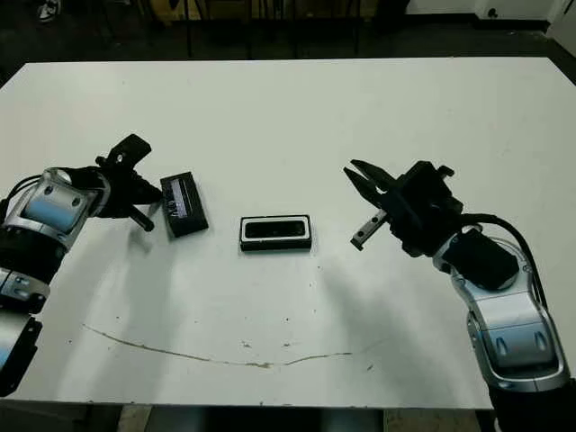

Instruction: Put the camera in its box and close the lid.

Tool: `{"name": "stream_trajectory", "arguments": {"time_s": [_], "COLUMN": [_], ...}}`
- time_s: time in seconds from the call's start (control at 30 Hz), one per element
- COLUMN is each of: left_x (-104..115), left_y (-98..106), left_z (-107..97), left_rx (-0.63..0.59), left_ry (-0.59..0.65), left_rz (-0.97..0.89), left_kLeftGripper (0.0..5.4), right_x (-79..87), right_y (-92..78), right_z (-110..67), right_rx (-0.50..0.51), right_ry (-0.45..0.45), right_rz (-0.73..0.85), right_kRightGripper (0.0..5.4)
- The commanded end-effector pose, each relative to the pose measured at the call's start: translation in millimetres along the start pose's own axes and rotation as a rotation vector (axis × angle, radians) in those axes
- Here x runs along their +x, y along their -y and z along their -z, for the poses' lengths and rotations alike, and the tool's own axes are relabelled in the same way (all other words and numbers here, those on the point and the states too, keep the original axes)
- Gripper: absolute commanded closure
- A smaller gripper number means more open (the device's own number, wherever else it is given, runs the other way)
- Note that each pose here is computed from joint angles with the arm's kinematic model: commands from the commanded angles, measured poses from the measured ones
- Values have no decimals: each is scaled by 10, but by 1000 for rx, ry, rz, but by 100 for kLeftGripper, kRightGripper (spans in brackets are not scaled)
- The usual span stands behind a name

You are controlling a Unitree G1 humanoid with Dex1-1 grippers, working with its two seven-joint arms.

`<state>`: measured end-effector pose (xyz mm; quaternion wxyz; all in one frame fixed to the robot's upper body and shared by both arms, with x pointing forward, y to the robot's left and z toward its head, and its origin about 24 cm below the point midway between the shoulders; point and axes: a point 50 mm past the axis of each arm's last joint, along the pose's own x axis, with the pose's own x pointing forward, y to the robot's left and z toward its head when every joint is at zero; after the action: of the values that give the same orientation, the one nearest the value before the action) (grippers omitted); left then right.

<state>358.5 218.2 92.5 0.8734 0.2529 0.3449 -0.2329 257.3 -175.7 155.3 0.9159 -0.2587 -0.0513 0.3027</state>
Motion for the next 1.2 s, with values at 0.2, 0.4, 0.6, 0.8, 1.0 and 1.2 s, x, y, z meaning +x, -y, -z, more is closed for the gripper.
{"name": "stream_trajectory", "arguments": {"time_s": [0.2, 0.4, 0.6, 0.8, 1.0, 1.2], "left_x": [60, 63, 58, 73, 106, 122], "left_y": [18, -12, -66, -51, 5, 16], "left_z": [11, -52, -184, -319, -414, -418], "left_rx": [54, 105, 161, 83, 125, 144], "left_ry": [-21, -13, -26, 39, 44, 44], "left_rz": [32, 102, 108, 150, 163, 164], "left_kLeftGripper": [540, 540, 540, 540, 540, 540], "right_x": [-31, -26, -20, -28, -28, -29], "right_y": [-21, -33, -44, -23, -14, -22], "right_z": [74, 83, 93, 91, 92, 83], "right_rx": [4, 8, 11, 25, 27, 20], "right_ry": [-35, -35, -30, -33, -30, -36], "right_rz": [-19, -23, -29, -24, -32, -31], "right_kRightGripper": [539, 539, 539, 539, 539, 539]}}
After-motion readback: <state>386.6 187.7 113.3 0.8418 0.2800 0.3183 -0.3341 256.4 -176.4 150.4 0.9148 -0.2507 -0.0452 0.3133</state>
